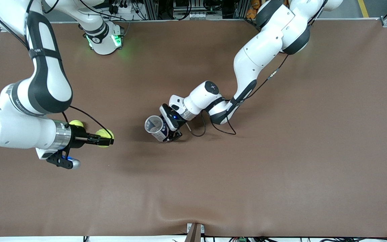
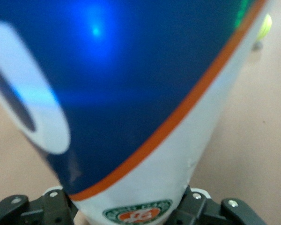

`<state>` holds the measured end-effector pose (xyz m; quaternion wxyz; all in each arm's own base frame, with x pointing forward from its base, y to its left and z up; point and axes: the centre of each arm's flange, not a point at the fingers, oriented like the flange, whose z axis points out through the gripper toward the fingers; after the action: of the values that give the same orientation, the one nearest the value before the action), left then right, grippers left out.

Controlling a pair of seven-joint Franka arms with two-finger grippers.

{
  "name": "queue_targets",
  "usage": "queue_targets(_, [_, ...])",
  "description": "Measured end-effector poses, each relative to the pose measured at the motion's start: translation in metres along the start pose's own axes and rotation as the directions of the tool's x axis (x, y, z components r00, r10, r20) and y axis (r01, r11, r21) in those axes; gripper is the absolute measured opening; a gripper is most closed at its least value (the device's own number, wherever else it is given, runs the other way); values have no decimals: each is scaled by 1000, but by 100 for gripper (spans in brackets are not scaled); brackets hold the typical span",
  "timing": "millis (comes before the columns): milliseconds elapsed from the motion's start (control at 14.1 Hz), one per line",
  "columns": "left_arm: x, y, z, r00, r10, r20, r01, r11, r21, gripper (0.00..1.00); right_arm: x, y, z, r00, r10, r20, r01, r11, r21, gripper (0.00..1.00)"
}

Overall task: Insert tennis ball vertically with right arm
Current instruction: 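Carry the can to mid-table while the right gripper brings the ball, then push the ball into the can opening and open the right gripper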

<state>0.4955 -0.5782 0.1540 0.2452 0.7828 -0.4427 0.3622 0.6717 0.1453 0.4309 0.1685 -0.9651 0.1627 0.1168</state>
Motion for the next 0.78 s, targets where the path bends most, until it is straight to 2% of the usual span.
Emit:
queue_targets(355, [-3, 0, 0, 1000, -3, -16, 3, 1000, 0, 78, -48, -69, 34, 987, 158, 26, -157, 987, -38, 67])
queue_targets(497, [-3, 0, 0, 1000, -2, -16, 2, 1000, 0, 79, -66, -94, 48, 979, 205, 23, -204, 978, -49, 67])
queue_targets(781, [-3, 0, 1, 1000, -2, -16, 2, 1000, -1, 80, -89, -116, 86, 975, 219, 49, -213, 972, -99, 67])
